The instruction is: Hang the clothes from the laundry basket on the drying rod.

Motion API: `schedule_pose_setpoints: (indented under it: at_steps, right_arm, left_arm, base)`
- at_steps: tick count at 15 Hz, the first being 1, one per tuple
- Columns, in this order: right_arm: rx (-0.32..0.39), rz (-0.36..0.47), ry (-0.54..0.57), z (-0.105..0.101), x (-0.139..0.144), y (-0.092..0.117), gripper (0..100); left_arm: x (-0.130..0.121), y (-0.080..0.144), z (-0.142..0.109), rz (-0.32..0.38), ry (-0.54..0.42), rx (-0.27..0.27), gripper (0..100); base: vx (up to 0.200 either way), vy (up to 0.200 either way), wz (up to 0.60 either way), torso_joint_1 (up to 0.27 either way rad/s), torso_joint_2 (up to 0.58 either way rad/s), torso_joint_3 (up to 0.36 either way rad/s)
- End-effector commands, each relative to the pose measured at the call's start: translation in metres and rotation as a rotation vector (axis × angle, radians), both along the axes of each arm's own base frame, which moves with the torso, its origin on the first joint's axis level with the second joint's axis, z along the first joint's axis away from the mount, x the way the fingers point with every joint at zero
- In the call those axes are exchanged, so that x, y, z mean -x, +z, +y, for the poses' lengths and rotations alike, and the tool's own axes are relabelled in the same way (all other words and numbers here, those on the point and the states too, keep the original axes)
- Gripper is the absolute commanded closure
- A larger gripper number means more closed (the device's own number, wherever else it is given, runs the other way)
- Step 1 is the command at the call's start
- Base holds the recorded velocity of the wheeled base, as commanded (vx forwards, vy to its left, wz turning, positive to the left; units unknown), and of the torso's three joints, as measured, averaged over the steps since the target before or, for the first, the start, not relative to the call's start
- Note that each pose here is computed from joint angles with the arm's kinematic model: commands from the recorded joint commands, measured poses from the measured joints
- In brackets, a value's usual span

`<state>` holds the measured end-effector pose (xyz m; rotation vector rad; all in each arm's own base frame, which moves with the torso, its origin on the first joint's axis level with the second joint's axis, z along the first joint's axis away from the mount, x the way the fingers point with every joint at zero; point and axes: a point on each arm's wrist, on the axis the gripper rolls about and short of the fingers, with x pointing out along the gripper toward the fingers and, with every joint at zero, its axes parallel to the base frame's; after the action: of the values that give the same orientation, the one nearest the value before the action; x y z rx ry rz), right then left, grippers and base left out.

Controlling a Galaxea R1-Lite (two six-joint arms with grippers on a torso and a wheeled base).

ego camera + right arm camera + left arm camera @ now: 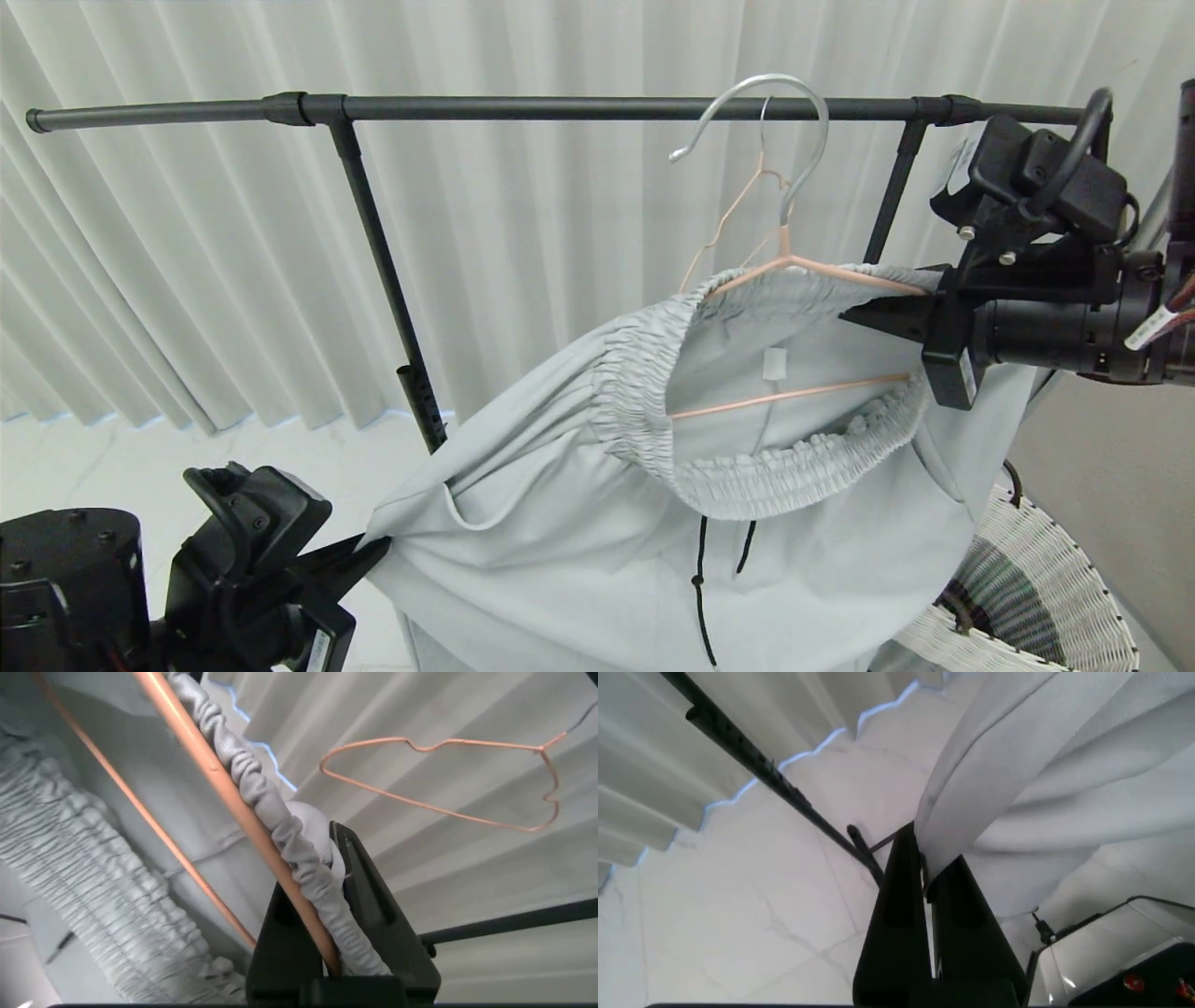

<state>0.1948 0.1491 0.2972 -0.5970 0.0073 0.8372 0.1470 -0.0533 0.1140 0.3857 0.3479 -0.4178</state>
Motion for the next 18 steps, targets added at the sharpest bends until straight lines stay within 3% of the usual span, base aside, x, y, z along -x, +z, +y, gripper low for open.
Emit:
schedule_pose_setpoints:
  at_steps: [1, 3, 4, 7, 10, 15, 18]
  right_arm:
    - [-0.003, -0.004, 0.000, 0.000, 0.001, 0.001, 100]
    - [-0.009, 0.002, -0.003, 0.000, 0.001, 0.001, 100]
    - [-0.018, 0.012, -0.008, 0.000, 0.001, 0.001, 100]
    - [-0.031, 0.025, -0.039, -0.001, 0.000, 0.001, 100]
    - [-0.065, 0.068, -0.150, -0.003, 0.000, 0.001, 100]
    - [-0.081, 0.223, -0.439, -0.011, 0.001, -0.004, 100]
    - [-0.095, 0.303, -0.558, -0.017, 0.003, -0.007, 100]
  left_arm:
    - [0.000, -0.001, 0.001, 0.002, 0.001, -0.010, 100]
    - [0.000, -0.001, 0.001, -0.005, -0.004, -0.020, 100]
    - [0.000, -0.001, 0.001, -0.003, -0.004, -0.020, 0]
    - [0.002, 0.002, 0.001, -0.019, -0.003, -0.013, 0]
    - [0.011, 0.001, 0.005, -0.027, -0.001, -0.013, 0]
    - [0.011, 0.003, 0.010, -0.066, 0.204, -0.088, 0]
    - [0.008, 0.008, 0.009, -0.088, 0.216, -0.084, 0]
  base:
    - [0.000, 0.000, 0.00, 0.000, 0.00, 0.000]
    - [0.000, 0.000, 0.00, 0.000, 0.00, 0.000]
    - [0.000, 0.000, 0.00, 0.000, 0.00, 0.000]
    - [0.000, 0.000, 0.00, 0.000, 0.00, 0.000]
    - [0.000, 0.000, 0.00, 0.000, 0.00, 0.000]
    - [0.000, 0.000, 0.00, 0.000, 0.00, 0.000]
    - [0.000, 0.000, 0.00, 0.000, 0.00, 0.000]
